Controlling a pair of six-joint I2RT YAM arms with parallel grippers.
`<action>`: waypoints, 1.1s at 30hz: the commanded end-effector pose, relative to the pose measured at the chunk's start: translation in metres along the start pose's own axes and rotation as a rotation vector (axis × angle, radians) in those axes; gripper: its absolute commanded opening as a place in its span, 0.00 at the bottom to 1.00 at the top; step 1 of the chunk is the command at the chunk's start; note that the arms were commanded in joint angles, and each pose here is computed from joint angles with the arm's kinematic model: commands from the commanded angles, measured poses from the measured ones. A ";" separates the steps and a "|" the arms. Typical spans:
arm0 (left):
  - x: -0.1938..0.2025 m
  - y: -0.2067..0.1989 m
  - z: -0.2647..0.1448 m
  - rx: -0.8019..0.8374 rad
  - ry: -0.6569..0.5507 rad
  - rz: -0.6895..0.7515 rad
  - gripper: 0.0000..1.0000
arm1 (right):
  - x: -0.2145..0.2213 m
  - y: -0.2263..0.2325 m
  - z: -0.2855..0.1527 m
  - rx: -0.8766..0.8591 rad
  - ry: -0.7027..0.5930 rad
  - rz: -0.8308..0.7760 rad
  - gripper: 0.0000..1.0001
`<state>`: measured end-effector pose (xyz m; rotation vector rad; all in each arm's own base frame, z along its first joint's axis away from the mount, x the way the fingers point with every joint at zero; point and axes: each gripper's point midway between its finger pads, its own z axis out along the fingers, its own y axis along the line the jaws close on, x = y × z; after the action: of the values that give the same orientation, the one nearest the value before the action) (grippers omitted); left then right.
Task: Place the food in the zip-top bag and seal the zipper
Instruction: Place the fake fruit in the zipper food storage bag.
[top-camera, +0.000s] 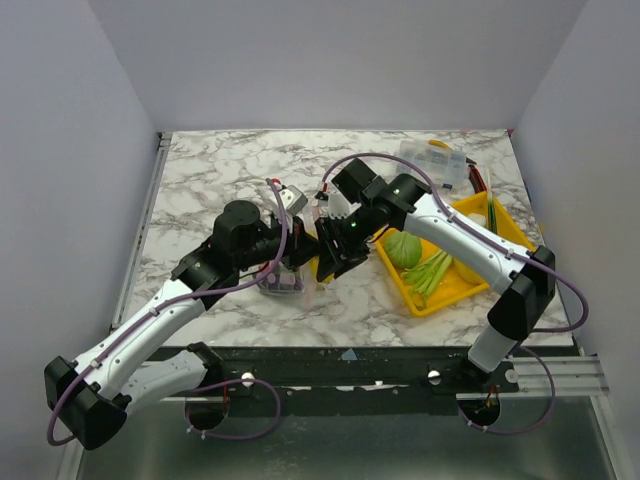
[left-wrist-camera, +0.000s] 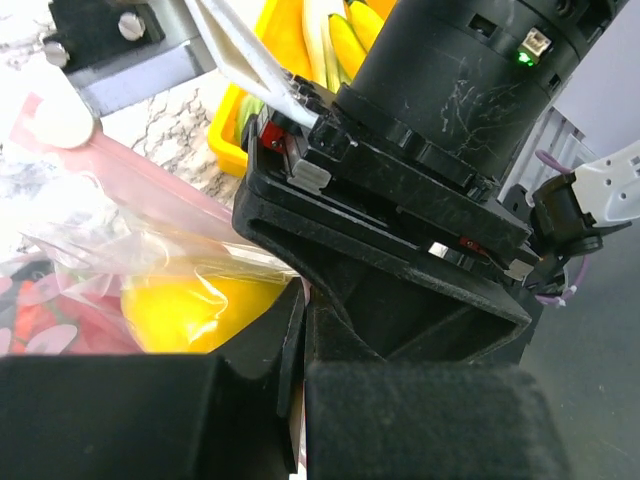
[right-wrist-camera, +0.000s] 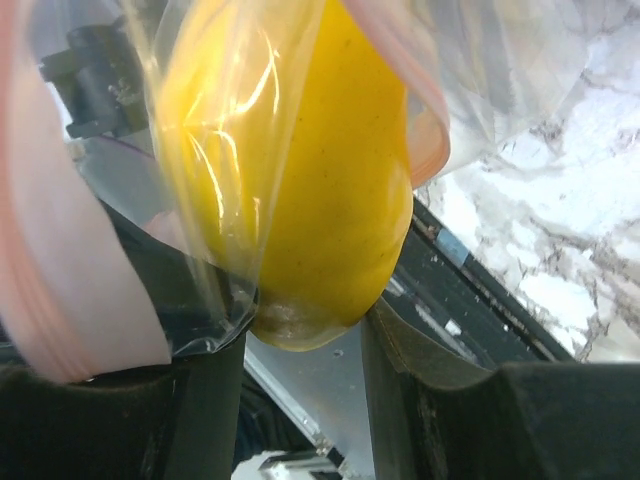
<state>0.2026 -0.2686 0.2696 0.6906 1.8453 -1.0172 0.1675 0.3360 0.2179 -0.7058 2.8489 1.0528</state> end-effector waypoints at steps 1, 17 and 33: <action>0.002 -0.057 -0.014 0.282 0.002 -0.003 0.00 | -0.075 0.008 0.003 -0.036 -0.324 -0.122 0.00; -0.033 -0.056 -0.046 0.196 -0.276 -0.094 0.00 | -0.112 0.026 -0.004 -0.268 -0.539 0.179 0.22; -0.056 0.004 -0.054 -0.228 -0.275 -0.284 0.00 | -0.102 0.028 -0.033 -0.291 -0.540 0.363 0.81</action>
<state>0.1839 -0.2418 0.3280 0.3305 1.6800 -1.1633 0.2580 0.3783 0.2592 0.2656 2.4185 1.5901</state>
